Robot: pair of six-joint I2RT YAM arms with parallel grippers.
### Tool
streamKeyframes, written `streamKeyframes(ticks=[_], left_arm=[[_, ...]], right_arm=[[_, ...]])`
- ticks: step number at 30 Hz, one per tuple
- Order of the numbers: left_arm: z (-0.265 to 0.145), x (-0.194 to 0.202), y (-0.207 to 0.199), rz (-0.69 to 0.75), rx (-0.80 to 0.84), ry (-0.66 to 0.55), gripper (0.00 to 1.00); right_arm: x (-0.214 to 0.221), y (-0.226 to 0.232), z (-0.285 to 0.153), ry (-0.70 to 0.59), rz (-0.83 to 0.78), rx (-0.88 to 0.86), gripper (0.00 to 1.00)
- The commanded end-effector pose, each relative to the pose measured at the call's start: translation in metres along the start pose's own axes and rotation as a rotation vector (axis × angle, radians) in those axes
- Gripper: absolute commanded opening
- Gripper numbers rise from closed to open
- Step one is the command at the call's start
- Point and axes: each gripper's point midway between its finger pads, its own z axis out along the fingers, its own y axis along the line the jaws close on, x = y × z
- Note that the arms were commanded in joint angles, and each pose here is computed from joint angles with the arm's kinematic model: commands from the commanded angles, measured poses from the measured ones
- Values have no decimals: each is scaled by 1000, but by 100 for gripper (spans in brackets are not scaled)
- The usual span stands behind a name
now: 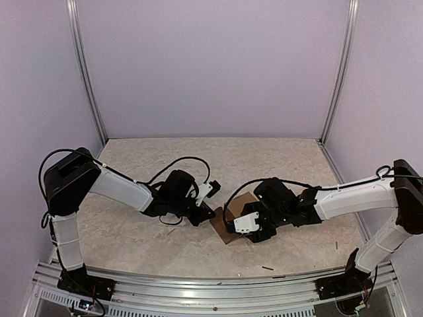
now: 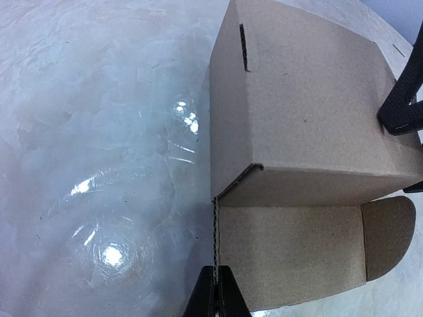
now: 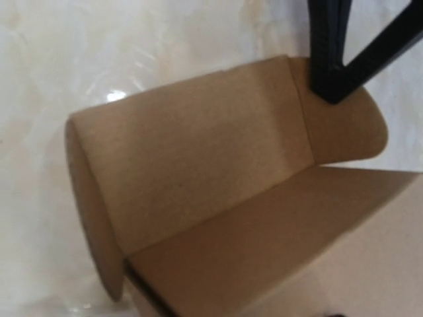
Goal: Fold the paper box
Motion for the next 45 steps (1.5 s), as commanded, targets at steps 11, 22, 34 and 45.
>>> streamKeyframes(ticks=[11,22,34,45], left_arm=[[-2,-20,-11,-44,52,-17,2],[-9,-15,-16,-58,56,9,2],[-14,-28,-21,-41,48,62,3],[-6,-27,-24,-41,52,116,3]], right_arm=[[-4,17,15,1,125,-89,75],[6,7,14,47,124,-13,68],[8,16,15,38,92,-35,67],[9,18,16,40,88,-42,67]])
